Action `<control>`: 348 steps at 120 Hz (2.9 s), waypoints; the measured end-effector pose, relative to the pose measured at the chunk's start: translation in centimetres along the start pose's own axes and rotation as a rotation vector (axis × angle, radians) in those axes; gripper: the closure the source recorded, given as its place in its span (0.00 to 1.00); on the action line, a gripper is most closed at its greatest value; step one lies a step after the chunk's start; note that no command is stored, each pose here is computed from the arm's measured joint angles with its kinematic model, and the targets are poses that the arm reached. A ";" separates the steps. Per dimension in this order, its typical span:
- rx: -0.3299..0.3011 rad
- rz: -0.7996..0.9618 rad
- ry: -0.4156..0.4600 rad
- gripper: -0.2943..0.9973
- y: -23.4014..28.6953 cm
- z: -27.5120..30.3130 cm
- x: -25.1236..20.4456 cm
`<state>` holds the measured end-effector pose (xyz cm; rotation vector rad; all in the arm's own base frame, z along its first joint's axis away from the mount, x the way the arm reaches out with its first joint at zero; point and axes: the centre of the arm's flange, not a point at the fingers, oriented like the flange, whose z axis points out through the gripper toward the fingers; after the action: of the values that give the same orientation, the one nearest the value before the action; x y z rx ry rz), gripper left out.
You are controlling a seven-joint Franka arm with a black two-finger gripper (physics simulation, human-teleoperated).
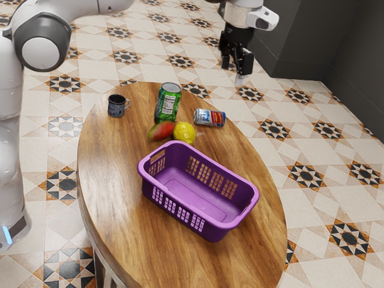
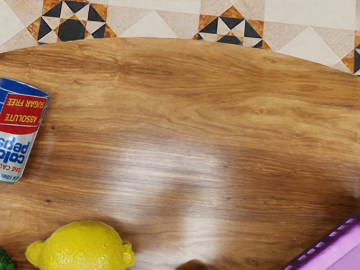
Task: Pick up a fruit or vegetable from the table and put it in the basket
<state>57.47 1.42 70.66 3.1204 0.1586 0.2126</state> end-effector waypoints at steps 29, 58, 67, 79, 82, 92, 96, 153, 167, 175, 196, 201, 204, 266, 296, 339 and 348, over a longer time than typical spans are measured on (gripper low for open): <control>0.009 -0.013 -0.022 0.23 -0.8 0.4 0.0; -0.001 0.120 -0.158 0.23 -2.0 6.3 0.7; 0.013 0.209 -0.195 0.23 -2.6 10.1 1.4; 0.032 0.358 -0.211 0.23 -3.1 14.0 1.9; 0.036 0.396 -0.209 0.23 -3.3 14.7 2.0; 0.039 0.525 -0.201 0.23 -4.3 16.7 2.1; 0.040 0.581 -0.191 0.23 -4.5 17.0 2.3; -0.009 1.258 -0.135 0.23 -3.6 24.6 4.4; -0.024 1.356 -0.127 0.23 -3.6 26.2 4.5; -0.033 1.403 -0.122 0.23 -3.5 26.9 4.6; -0.061 1.501 -0.114 0.23 -3.4 28.2 4.5; -0.061 1.516 -0.111 0.23 -3.7 28.2 4.5; -0.061 1.520 -0.110 0.23 -4.2 28.2 4.5; -0.064 1.568 -0.055 0.23 -10.2 27.7 4.8; -0.092 1.603 -0.061 0.23 -9.6 27.1 4.3; -0.143 1.616 -0.109 0.23 -10.0 21.3 1.9; -0.163 1.620 -0.124 0.23 -9.8 20.6 1.3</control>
<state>60.61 11.27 50.26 2.2280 -2.1304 -0.0043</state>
